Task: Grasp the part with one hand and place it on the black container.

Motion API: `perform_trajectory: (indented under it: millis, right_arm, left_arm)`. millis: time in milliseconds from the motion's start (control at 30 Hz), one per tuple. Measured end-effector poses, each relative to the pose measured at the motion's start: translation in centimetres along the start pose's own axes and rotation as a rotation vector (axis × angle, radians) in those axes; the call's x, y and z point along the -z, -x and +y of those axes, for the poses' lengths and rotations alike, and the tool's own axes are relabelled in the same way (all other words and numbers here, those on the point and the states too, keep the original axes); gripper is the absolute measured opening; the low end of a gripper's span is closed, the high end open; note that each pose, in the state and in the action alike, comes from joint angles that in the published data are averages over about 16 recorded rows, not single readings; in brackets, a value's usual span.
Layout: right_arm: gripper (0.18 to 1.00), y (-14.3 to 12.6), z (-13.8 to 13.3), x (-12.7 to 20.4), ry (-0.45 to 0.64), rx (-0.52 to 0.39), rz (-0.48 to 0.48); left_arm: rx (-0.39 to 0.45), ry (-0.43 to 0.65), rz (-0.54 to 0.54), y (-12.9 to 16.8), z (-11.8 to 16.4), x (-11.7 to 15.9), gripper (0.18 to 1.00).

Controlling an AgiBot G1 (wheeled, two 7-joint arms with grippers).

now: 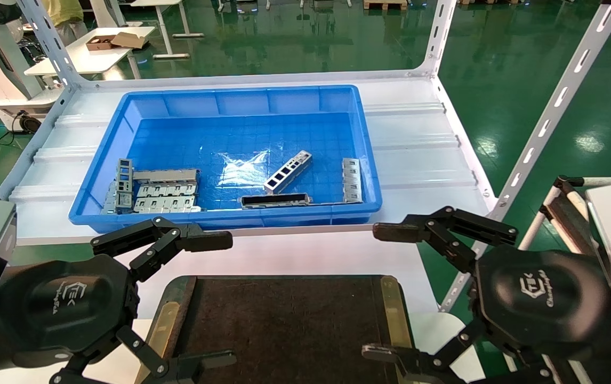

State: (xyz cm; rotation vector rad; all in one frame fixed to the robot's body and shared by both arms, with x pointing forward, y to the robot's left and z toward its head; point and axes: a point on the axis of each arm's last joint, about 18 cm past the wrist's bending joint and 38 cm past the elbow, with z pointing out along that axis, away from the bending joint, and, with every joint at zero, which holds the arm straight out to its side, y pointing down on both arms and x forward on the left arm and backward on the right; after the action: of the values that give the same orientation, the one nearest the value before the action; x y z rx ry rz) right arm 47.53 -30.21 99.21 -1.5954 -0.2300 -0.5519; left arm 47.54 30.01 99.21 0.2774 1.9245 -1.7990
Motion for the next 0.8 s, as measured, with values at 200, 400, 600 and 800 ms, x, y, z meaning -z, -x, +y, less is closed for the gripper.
perform_trajectory:
  millis: [200, 400, 600, 800]
  right_arm:
    - [1.001, 0.0, 0.0, 0.0, 0.0, 0.0, 0.0]
    - [1.001, 0.0, 0.0, 0.0, 0.0, 0.0, 0.0]
    - [1.001, 0.0, 0.0, 0.0, 0.0, 0.0, 0.0]
    - [1.001, 0.0, 0.0, 0.0, 0.0, 0.0, 0.0]
  left_arm:
    - [0.0, 0.0, 0.0, 0.0, 0.0, 0.0, 1.0]
    - [-0.003, 0.003, -0.009, 0.2, 0.1, -0.2, 1.0]
    - [-0.01, 0.009, -0.033, 1.0, 0.3, -0.7, 1.0]
    - [-0.017, 0.022, -0.08, 2.6, 0.7, -1.8, 1.0]
